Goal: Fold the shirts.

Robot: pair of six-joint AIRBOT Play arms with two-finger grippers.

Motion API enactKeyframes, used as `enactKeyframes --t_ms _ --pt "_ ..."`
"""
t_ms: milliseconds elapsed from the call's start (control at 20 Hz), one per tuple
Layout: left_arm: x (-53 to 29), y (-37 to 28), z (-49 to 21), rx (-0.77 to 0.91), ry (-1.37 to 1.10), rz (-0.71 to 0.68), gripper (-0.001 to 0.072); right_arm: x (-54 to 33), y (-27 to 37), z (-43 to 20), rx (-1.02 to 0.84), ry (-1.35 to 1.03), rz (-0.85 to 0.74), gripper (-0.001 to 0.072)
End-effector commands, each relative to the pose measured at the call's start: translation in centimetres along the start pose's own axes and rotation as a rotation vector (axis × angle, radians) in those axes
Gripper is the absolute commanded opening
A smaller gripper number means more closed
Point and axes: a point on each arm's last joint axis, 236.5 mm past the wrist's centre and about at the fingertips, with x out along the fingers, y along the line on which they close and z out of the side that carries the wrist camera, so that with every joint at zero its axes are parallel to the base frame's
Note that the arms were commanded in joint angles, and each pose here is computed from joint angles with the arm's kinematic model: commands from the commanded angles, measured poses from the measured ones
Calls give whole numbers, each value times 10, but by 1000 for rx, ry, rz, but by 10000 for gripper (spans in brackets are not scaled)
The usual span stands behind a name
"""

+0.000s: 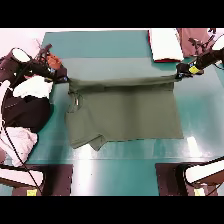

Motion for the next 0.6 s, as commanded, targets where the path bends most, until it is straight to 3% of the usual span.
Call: enactKeyframes --t_ms 0,50,100,150,200,250,350,550 --pt "22 12 -47 -6 150 17 29 20 -10 -28 17 50 -18 13" --pt "28 13 -56 -15 168 17 29 29 -11 -37 26 73 -16 14" --pt "32 15 -63 -29 186 18 31 35 -12 -44 31 95 -14 77" --pt "34 16 -67 -53 196 20 217 39 -12 -48 38 105 -12 336" --pt "34 16 -68 -76 197 22 552 39 -12 -50 54 111 -13 427" --pt "30 15 -69 -99 199 23 599 35 -13 -52 63 115 -7 427" --pt "13 7 -73 -75 206 22 599 19 -10 -61 51 132 -7 426" --pt "-22 19 -131 -44 241 163 599 -19 0 -82 37 66 -10 403"
